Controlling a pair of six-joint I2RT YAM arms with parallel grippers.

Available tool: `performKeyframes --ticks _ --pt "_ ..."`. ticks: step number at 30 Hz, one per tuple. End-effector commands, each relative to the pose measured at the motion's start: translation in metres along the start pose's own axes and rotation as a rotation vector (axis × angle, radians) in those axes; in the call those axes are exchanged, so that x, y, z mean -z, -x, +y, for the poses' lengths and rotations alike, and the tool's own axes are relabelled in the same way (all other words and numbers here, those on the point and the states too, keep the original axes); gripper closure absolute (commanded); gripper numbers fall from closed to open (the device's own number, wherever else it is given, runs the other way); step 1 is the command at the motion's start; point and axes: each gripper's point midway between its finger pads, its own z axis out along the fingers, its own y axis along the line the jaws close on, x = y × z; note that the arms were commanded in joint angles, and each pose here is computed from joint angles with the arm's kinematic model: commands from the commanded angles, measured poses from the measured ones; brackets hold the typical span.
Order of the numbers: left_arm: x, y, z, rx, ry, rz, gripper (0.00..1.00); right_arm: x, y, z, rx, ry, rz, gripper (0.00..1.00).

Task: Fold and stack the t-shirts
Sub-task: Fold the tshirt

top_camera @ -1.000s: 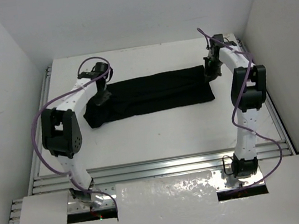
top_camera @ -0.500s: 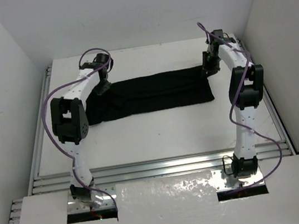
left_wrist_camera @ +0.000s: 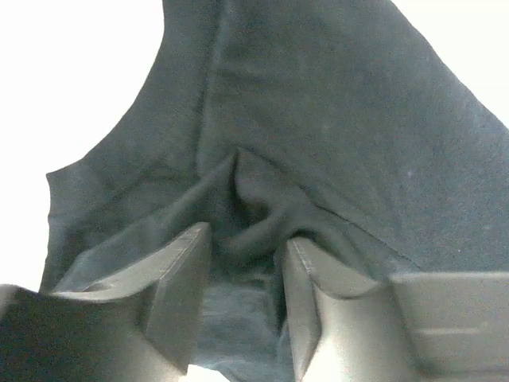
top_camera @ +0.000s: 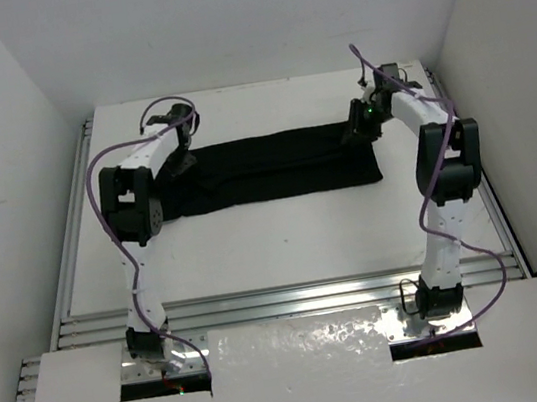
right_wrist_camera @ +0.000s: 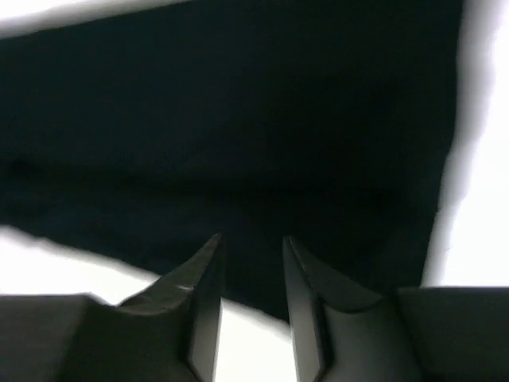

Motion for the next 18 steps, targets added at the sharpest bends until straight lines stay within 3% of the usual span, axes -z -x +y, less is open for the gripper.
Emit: performKeyframes --ticks 1,2,5,7,9,10,11,16,18 --pt "0.021 0.047 0.006 0.077 0.003 -0.107 0.56 0.039 0.003 0.101 0.148 0.289 -0.135 0.60" --pt "0.028 0.052 0.009 0.077 0.007 -0.120 0.54 0.047 -0.004 0.133 0.225 0.348 -0.157 0.60" --pt "0.053 0.070 0.019 0.096 0.012 -0.172 0.02 0.032 -0.040 0.172 0.359 0.389 -0.114 0.52" --pt "0.076 0.078 0.030 0.125 -0.001 -0.199 0.00 0.021 -0.055 0.186 0.428 0.416 -0.088 0.47" --pt "0.092 0.066 0.047 0.134 -0.007 -0.178 0.00 -0.007 -0.065 0.181 0.462 0.333 -0.041 0.48" --pt "0.079 0.049 0.051 0.117 0.013 -0.132 0.00 -0.015 -0.067 0.179 0.455 0.317 -0.018 0.48" --pt "0.097 0.046 0.050 0.144 -0.066 -0.122 0.00 -0.031 -0.071 0.172 0.435 0.302 0.018 0.55" --pt "0.087 -0.029 0.074 0.139 -0.151 0.011 0.00 -0.058 -0.072 0.167 0.405 0.299 0.034 0.70" --pt "0.072 -0.064 0.073 0.114 -0.190 0.104 0.09 -0.062 -0.074 0.172 0.415 0.306 0.038 0.72"
